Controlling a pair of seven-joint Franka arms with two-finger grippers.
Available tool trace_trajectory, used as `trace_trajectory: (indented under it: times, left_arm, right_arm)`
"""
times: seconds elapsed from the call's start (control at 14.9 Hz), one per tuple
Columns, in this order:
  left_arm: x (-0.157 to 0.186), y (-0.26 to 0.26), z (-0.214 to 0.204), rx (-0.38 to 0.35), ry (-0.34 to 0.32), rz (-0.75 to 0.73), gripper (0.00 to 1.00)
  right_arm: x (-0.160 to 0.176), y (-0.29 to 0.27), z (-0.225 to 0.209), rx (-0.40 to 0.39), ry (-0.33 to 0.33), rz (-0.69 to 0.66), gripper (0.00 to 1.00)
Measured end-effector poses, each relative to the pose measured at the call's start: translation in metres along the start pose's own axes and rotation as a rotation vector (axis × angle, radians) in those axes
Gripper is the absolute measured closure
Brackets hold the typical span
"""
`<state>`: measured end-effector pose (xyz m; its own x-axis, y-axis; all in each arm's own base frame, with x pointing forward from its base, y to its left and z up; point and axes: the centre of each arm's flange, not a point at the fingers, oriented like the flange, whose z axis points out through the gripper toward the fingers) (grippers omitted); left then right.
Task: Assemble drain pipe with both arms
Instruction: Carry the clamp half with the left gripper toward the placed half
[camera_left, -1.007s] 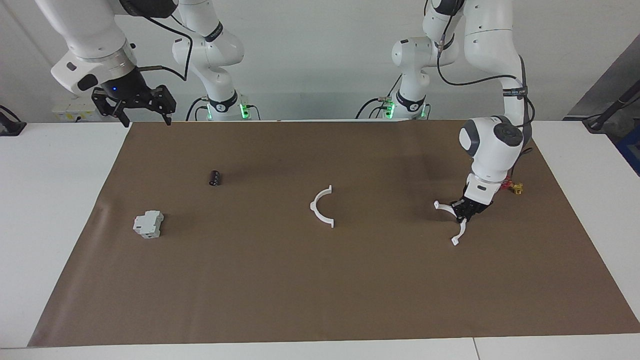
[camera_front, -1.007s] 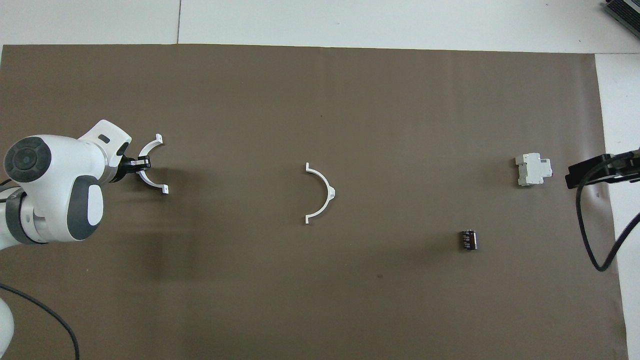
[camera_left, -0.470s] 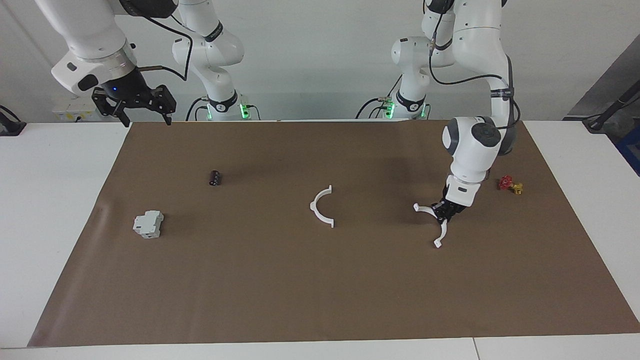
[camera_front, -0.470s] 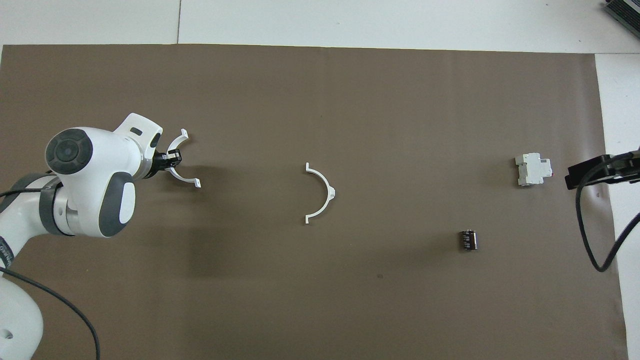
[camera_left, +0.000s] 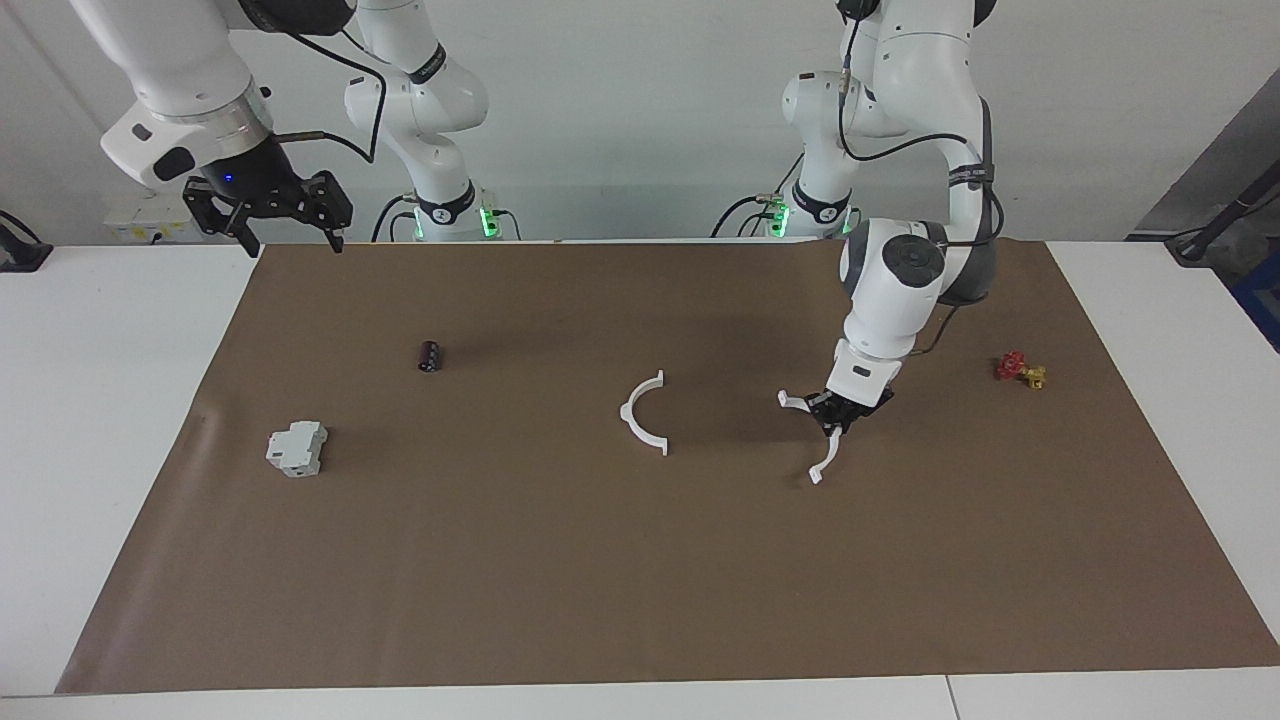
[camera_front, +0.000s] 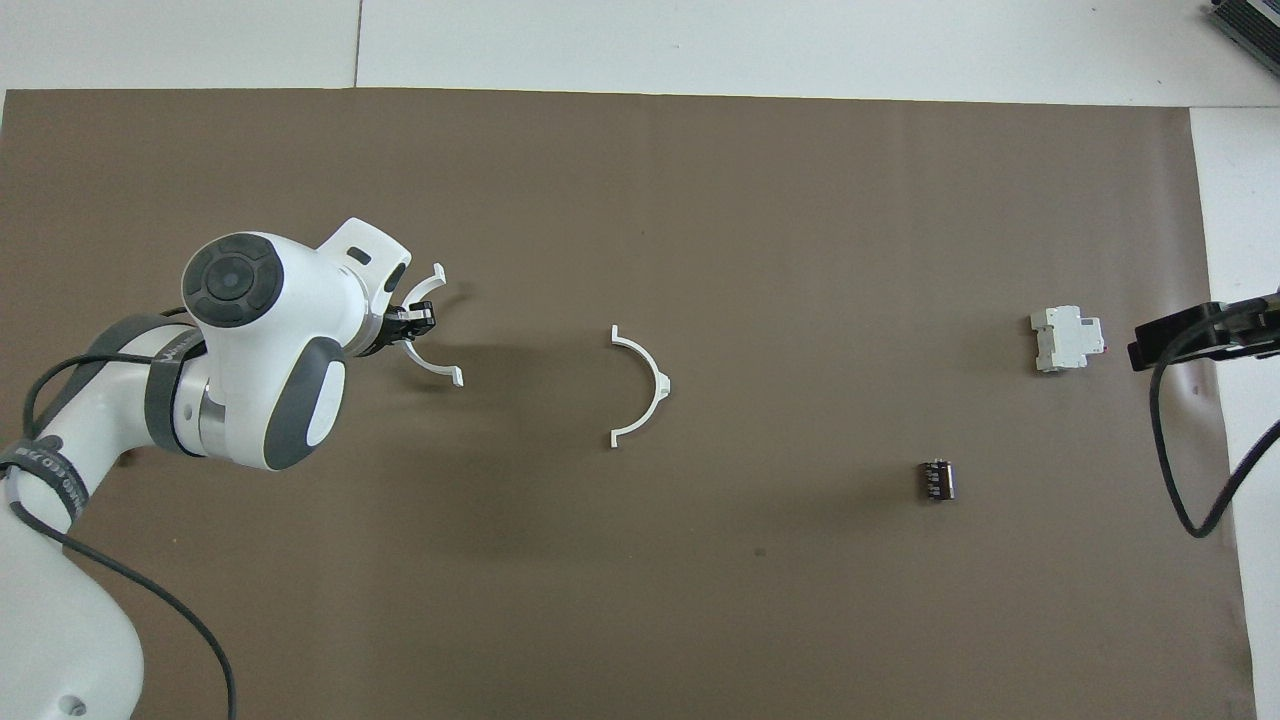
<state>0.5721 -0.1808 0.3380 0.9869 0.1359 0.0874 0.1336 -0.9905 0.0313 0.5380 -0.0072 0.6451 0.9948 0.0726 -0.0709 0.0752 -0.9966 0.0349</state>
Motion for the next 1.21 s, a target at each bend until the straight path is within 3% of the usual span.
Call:
trace_trajectory:
  times: [0.34,0.74,1.21]
  left_arm:
    - [-0.042,0.078,-0.004,-0.018,0.002,0.003,0.8]
    - [-0.061,0.108,-0.006,-0.033,0.013,0.058,0.8]
    - [-0.089,0.141,0.026,-0.036,0.0,0.121,0.8]
  right_arm:
    - [0.0,0.0,0.0,0.001,0.0,0.0,0.0]
    - [0.0,0.0,0.0,0.002,0.0,0.0,0.0]
    - [0.0,0.0,0.0,0.002,0.0,0.0,0.0]
